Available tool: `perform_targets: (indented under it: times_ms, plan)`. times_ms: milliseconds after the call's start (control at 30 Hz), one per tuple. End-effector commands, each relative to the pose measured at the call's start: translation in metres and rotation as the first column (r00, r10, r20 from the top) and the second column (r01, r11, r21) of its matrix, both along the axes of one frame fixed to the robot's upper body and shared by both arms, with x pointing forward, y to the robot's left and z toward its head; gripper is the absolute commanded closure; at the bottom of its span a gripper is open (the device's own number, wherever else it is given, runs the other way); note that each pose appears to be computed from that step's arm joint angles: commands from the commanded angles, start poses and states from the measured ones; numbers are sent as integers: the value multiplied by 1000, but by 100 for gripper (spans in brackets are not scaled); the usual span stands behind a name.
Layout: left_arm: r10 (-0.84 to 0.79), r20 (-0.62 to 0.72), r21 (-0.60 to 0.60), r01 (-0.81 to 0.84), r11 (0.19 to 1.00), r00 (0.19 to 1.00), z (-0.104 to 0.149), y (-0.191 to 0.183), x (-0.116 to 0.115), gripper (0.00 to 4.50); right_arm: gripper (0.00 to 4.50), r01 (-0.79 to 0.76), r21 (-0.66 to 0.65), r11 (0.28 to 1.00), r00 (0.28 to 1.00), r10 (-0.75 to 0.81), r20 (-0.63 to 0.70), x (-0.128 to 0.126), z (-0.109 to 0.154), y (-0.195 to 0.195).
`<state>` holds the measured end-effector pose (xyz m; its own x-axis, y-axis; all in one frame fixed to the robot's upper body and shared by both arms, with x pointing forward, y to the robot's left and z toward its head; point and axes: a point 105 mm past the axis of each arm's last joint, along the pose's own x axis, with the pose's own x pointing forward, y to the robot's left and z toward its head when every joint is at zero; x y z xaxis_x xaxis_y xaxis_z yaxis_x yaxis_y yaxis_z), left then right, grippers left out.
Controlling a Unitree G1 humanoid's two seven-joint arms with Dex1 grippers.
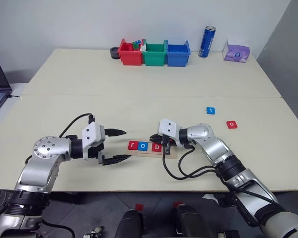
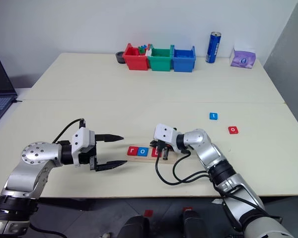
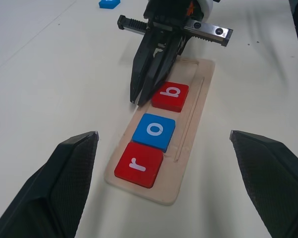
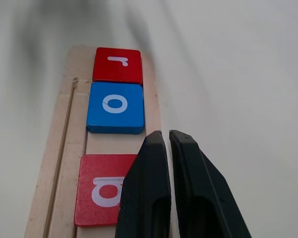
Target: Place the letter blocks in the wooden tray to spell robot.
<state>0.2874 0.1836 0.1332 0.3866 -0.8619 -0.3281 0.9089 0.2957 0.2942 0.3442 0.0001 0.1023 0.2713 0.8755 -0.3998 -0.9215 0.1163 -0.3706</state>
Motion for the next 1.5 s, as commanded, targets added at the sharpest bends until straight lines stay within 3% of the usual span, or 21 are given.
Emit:
perform_targets:
  times_ms: [33,267,533,633,700,800,1000,1333,1500]
  plan:
    - [-5,34,1,5,1000,999,10,1,1,0,424,-44,26,999,999,43,25,-7,11,8]
    - [-4,34,4,4,1000,999,10,1,2,0,424,25,60,998,999,-27,28,6,20,1]
    - [-39,1,-13,39,999,999,4,-8,-9,0,424,120,38,992,991,-117,-71,0,35,-61]
    - [-25,10,-36,26,999,1000,6,-11,-7,0,369,228,58,972,967,-219,-132,-6,44,-92]
    - [-14,15,-59,14,998,1000,9,-14,-5,0,305,303,69,951,945,-290,-151,-7,50,-106]
    - [10,25,-112,-8,994,1000,13,-25,0,0,198,471,93,877,879,-457,-137,-4,60,-131]
    - [73,59,-212,-59,975,996,17,-60,15,0,1,774,170,610,631,-766,-124,9,59,-164]
    - [24,78,-316,2,949,997,30,-121,18,0,1,972,184,149,177,-974,-145,-1,31,-232]
    - [-14,76,-329,38,943,997,29,-138,17,0,1,980,192,56,90,-981,-174,-5,23,-250]
